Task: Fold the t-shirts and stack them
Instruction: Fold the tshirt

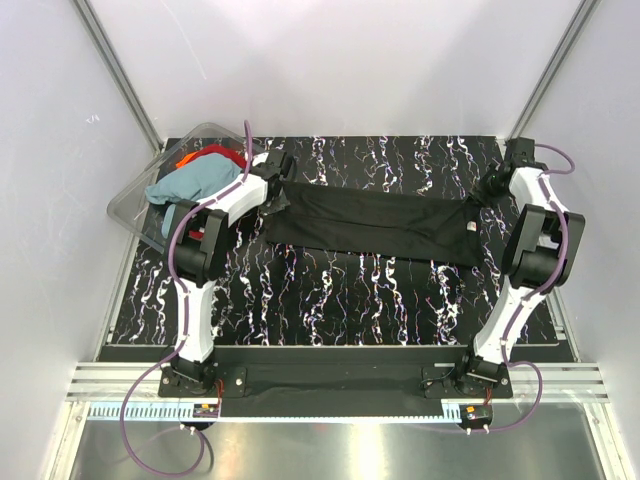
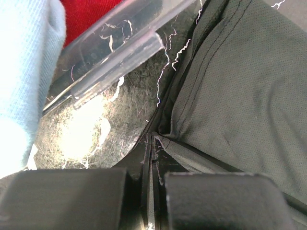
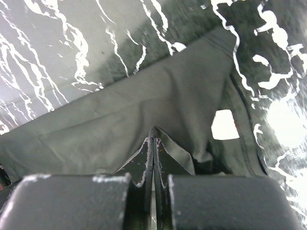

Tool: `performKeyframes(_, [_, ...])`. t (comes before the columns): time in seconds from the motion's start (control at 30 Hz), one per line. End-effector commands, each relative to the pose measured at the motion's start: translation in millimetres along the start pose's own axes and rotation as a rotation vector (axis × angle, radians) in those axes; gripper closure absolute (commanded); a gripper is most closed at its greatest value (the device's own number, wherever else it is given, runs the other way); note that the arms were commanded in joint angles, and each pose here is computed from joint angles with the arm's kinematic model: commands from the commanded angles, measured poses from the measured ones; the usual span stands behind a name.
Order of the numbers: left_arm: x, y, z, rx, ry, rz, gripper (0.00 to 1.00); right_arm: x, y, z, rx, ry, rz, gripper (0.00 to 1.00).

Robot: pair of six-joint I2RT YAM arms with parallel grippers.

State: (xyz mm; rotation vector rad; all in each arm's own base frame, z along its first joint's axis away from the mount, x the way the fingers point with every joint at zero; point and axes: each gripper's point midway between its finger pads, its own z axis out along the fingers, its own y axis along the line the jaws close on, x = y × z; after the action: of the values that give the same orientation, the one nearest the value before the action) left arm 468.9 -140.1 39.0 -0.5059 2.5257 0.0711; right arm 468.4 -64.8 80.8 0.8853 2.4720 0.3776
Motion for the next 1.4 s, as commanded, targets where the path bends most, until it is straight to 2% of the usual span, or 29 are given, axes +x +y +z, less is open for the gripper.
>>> performKeyframes(0.0, [-19, 0, -1, -0.013, -0.049, -0.004, 0.98, -11, 20, -1, -0.075, -0.009, -0.049, 1.0])
performKeyframes(0.27, [-11, 2, 3, -0.024, -0.033, 0.006, 0.99, -8, 41, 11, -0.151, 0.032, -0.114, 0.98])
performKeyframes(0.4, [-14, 1, 1, -0.019, -0.039, 0.004, 0.96, -8, 32, 13, -0.084, 0.019, -0.094, 0.96])
performKeyframes(0.47, [-15, -1, -2, -0.015, -0.041, 0.003, 0.92, -16, 20, 13, -0.001, -0.014, -0.076, 0.89])
performKeyframes(0.5, [-17, -2, -4, -0.008, -0.045, 0.001, 0.89, -15, 16, 12, 0.022, -0.006, -0.07, 0.8])
performKeyframes(0.53, [-20, -4, -7, 0.002, -0.047, -0.002, 0.81, -17, 15, 10, 0.036, -0.013, -0.067, 0.75])
performKeyframes(0.6, [-28, -8, -22, 0.032, -0.064, -0.01, 0.74, -22, 20, -1, 0.032, -0.025, -0.059, 0.67])
performKeyframes(0.73, [-56, -15, -71, 0.114, -0.146, -0.028, 0.68, -22, 21, -31, 0.059, -0.067, -0.024, 0.62])
performKeyframes(0.77, [-60, -17, -79, 0.127, -0.159, -0.026, 0.67, -23, 26, -45, 0.045, -0.086, -0.011, 0.61])
performKeyframes(0.9, [-60, -40, -111, 0.237, -0.182, 0.047, 0.64, 10, 21, -56, 0.027, -0.023, 0.044, 0.64])
performKeyframes(1.0, [-41, -54, -118, 0.274, -0.173, 0.108, 0.65, 39, 14, -49, 0.009, 0.023, 0.061, 0.73])
performKeyframes(1.17, [-4, -57, -93, 0.289, -0.085, 0.145, 0.68, 73, -10, -29, 0.055, 0.112, 0.073, 0.76])
performKeyframes(1.37, [20, -14, -50, 0.101, -0.03, 0.153, 0.68, 101, -56, -13, 0.209, 0.152, 0.086, 0.76])
